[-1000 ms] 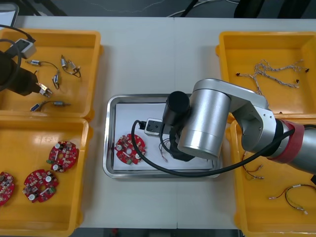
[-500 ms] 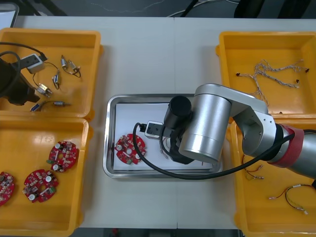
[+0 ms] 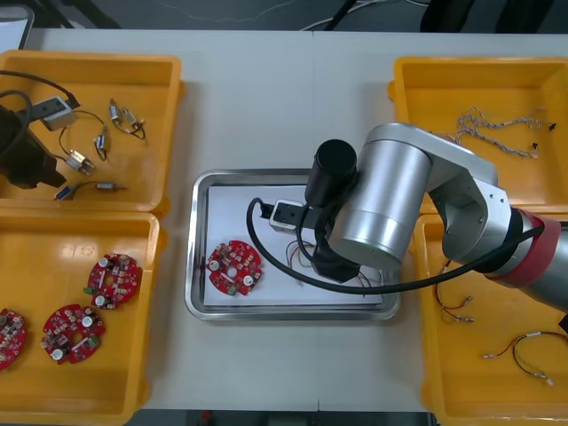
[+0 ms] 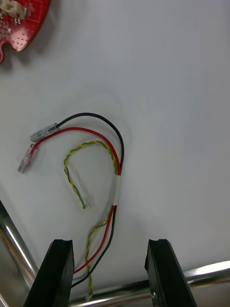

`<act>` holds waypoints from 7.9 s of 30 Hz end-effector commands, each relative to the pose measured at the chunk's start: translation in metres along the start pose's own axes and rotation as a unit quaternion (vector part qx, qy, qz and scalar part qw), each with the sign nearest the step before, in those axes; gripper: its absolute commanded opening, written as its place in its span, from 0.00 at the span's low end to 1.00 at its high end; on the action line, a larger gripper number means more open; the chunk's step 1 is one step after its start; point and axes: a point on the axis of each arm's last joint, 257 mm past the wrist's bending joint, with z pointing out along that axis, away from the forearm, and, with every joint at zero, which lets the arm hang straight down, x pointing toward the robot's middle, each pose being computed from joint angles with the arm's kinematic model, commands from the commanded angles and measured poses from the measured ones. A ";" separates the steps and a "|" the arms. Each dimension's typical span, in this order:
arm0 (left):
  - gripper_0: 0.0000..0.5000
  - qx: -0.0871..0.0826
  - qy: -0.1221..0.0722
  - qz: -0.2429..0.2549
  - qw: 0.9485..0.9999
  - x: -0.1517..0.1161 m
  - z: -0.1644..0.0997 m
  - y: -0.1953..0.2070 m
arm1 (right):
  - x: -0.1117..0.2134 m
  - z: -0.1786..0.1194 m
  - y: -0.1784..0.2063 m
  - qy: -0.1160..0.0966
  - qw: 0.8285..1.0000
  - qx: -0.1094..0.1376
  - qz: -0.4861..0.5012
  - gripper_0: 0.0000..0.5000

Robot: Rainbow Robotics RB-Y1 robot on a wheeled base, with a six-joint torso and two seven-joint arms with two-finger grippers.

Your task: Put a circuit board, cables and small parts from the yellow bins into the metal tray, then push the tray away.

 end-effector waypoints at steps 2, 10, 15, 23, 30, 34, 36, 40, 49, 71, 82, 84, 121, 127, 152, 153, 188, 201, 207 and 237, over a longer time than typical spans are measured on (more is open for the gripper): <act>1.00 -0.039 -0.010 -0.009 0.999 -0.017 -0.035 0.031 | -0.007 -0.031 -0.018 -0.014 0.999 -0.001 0.038 0.88; 1.00 -0.040 0.011 -0.026 0.999 -0.017 -0.033 0.039 | 0.005 -0.062 -0.042 -0.017 0.994 -0.023 0.105 0.88; 1.00 -0.041 0.026 -0.031 0.998 -0.014 -0.028 0.040 | 0.018 -0.080 -0.062 -0.015 0.989 -0.023 0.148 0.88; 1.00 -0.053 0.058 -0.037 0.996 -0.007 -0.014 0.036 | 0.034 -0.107 -0.104 -0.045 0.975 -0.006 0.216 0.88; 1.00 -0.052 0.069 -0.040 0.995 -0.006 -0.005 0.030 | 0.057 -0.127 -0.127 -0.060 0.963 -0.005 0.264 0.88; 1.00 -0.051 0.071 -0.039 0.995 -0.010 0.002 0.024 | 0.077 -0.133 -0.133 -0.058 0.946 -0.014 0.319 0.88; 1.00 -0.051 0.068 -0.039 0.996 -0.014 0.005 0.022 | 0.087 -0.134 -0.136 -0.052 0.937 -0.011 0.346 0.88; 1.00 -0.051 0.068 -0.038 0.996 -0.018 0.010 0.018 | 0.103 -0.134 -0.143 -0.039 0.919 0.001 0.393 0.88; 1.00 -0.051 0.068 -0.033 0.996 -0.023 0.018 0.012 | 0.145 -0.138 -0.160 -0.030 0.871 0.025 0.490 0.88; 1.00 -0.032 0.080 -0.043 0.995 0.003 0.031 0.003 | 0.238 -0.151 -0.188 -0.030 0.801 0.076 0.593 0.88; 0.99 -0.034 0.092 -0.042 0.994 0.019 0.033 0.005 | 0.262 -0.136 -0.196 0.000 0.781 0.058 0.621 0.88; 0.99 -0.036 0.093 -0.043 0.994 0.021 0.036 0.005 | 0.260 -0.137 -0.200 0.000 0.784 0.056 0.619 0.88; 0.00 -0.037 0.082 -0.051 0.995 0.016 0.043 0.000 | 0.184 -0.070 -0.289 -0.044 0.801 0.084 0.592 0.88; 0.01 -0.038 0.076 -0.052 0.995 0.013 0.040 0.002 | 0.173 -0.050 -0.299 -0.073 0.792 0.078 0.602 0.88; 0.60 -0.035 0.081 -0.052 0.995 0.015 0.024 0.003 | 0.168 0.016 -0.284 -0.048 0.803 0.087 0.587 0.88; 0.59 -0.036 0.081 -0.052 0.995 0.016 0.026 0.003 | 0.168 0.019 -0.283 -0.048 0.803 0.086 0.588 0.88; 0.13 -0.037 0.070 -0.044 0.996 0.007 0.052 -0.013 | 0.174 -0.008 -0.285 -0.036 0.822 0.089 0.561 0.00; 0.00 -0.032 0.056 -0.049 0.997 -0.001 0.046 -0.014 | 0.181 -0.064 -0.277 -0.028 0.829 0.056 0.556 0.00; 0.00 -0.026 0.049 -0.061 0.997 -0.009 0.028 -0.015 | 0.183 -0.089 -0.264 -0.015 0.835 0.039 0.549 0.00; 0.00 -0.035 -0.021 -0.139 0.989 -0.082 -0.085 -0.046 | 0.125 -0.135 -0.244 -0.073 0.846 0.033 0.527 0.00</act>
